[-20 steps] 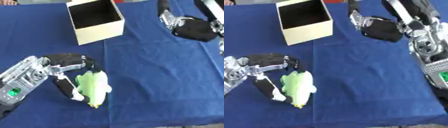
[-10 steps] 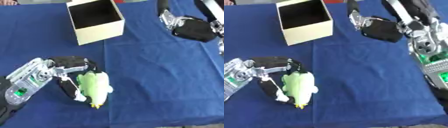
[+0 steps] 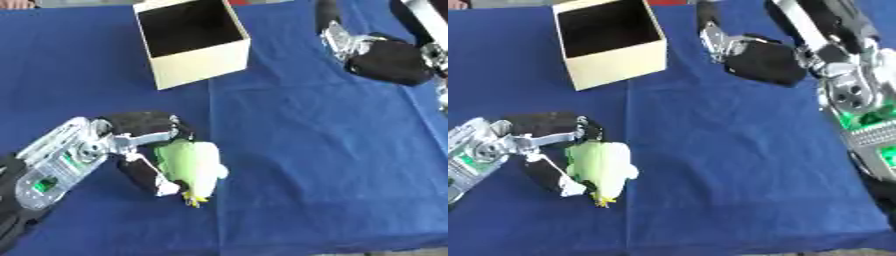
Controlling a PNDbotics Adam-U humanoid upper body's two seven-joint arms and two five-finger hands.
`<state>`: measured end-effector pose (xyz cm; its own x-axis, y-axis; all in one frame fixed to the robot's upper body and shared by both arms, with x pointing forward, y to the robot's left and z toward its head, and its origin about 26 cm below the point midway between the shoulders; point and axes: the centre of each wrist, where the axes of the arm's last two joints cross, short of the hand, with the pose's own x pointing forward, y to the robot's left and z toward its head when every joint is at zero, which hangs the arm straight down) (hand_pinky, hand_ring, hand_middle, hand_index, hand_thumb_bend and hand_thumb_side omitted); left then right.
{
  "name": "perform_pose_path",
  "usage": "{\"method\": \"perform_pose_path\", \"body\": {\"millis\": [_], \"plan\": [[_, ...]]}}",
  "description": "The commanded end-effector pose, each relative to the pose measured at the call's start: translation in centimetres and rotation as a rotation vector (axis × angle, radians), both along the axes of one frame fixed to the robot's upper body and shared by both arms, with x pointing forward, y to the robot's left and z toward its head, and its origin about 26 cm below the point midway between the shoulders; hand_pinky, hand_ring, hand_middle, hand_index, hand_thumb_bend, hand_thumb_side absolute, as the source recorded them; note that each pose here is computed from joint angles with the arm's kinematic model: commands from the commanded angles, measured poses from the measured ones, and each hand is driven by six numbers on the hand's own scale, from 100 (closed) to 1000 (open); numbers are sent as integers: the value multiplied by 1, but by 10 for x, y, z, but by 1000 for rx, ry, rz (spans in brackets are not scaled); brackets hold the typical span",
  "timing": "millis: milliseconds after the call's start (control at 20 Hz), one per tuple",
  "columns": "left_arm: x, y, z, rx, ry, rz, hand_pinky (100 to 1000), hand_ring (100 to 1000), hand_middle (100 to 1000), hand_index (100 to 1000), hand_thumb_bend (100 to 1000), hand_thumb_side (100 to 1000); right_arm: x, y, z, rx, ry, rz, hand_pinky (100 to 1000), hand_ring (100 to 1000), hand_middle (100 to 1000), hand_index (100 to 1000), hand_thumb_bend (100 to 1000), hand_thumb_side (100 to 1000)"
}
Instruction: Pick up objects on the table and place them in the box.
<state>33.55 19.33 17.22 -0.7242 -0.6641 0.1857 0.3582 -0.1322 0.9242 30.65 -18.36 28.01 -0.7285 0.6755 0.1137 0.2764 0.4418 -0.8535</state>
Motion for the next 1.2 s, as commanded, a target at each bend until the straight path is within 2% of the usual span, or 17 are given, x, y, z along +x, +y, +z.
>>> {"method": "perform_pose_path", "body": {"millis": [50, 350, 500, 700, 1000, 1200], "plan": [[-1, 3, 8, -10, -51, 15, 313, 471, 598, 735, 100, 227, -3, -2, 8, 11, -27, 3, 929, 904, 824, 913, 100, 718], [-8, 4, 23, -27, -92, 11, 322, 479, 608, 736, 100, 248, -3, -3, 7, 8, -24, -1, 929, 904, 824, 913, 100, 717], [-10, 7, 32, -38, -157, 44, 319, 480, 602, 726, 100, 259, -3, -4, 7, 9, -23, -4, 929, 903, 824, 913, 100, 715], [-11, 7, 33, -32, -249, 81, 318, 483, 587, 713, 100, 253, -3, -3, 6, 11, -19, -5, 929, 903, 824, 913, 100, 716], [-9, 8, 32, -42, -263, 97, 312, 478, 583, 711, 100, 261, -3, 0, 8, 19, -25, 7, 930, 903, 824, 913, 100, 710], [-9, 9, 39, -76, -303, 118, 309, 474, 581, 706, 100, 268, -3, 1, 10, 21, -33, 13, 930, 903, 824, 913, 100, 706]]}}
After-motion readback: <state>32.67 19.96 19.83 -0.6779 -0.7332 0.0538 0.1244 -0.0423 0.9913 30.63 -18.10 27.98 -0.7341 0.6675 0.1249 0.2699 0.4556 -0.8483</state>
